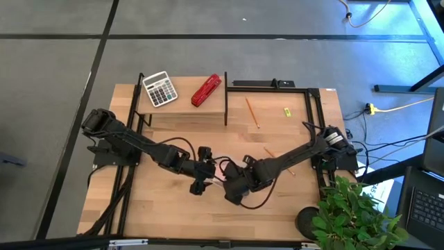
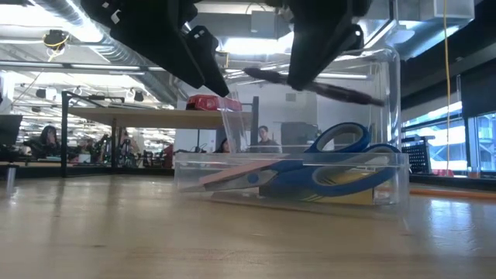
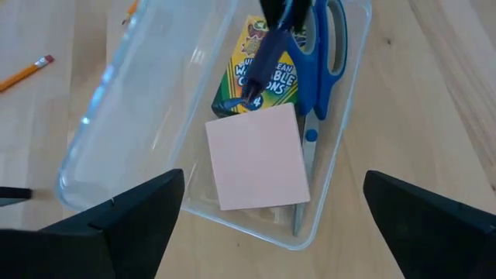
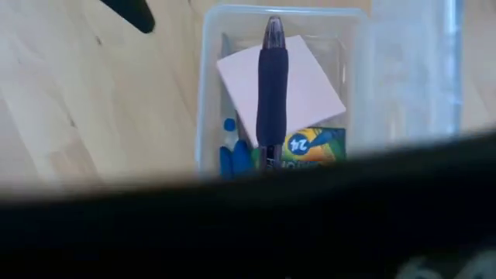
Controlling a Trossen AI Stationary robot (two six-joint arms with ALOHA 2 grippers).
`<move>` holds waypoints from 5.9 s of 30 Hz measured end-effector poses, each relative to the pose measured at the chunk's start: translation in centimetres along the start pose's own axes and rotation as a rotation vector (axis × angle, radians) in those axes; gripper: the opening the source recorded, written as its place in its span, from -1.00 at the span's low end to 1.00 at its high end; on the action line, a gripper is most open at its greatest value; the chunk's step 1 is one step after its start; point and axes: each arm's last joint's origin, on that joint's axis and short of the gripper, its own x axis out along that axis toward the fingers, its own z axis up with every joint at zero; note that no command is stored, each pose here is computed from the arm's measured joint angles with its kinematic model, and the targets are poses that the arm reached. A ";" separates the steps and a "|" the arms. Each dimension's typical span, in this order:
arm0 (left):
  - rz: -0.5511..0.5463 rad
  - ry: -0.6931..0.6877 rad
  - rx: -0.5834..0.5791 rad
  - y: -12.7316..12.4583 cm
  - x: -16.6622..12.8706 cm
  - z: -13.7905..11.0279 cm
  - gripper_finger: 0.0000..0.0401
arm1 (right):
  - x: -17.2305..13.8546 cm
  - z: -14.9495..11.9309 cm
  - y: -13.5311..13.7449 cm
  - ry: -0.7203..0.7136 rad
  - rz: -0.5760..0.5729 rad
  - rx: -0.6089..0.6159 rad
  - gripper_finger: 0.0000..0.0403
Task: Pack school essentials
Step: Put the blue pen into the transparent supply box, then put the bottom orange pencil into the transparent supply box
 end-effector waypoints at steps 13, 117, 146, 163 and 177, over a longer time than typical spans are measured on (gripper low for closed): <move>0.000 0.004 0.001 0.0 0.0 0.0 0.96 | 1.2 1.1 -1.1 0.001 -0.043 -0.030 -0.82; 0.003 0.019 -0.057 0.0 0.0 -0.2 0.96 | -4.7 -6.7 -20.0 0.256 -0.030 0.367 -0.64; 0.003 0.019 -0.055 0.0 0.0 -0.2 0.96 | 1.6 -10.7 -20.9 0.258 0.017 0.368 -0.05; 0.029 0.017 -0.055 0.1 0.0 -0.2 0.96 | 4.9 -12.0 -21.0 0.313 -0.024 0.320 -0.05; 0.030 0.017 -0.055 0.1 0.0 -0.2 0.96 | 5.7 -12.1 -21.0 0.346 -0.060 0.312 -0.59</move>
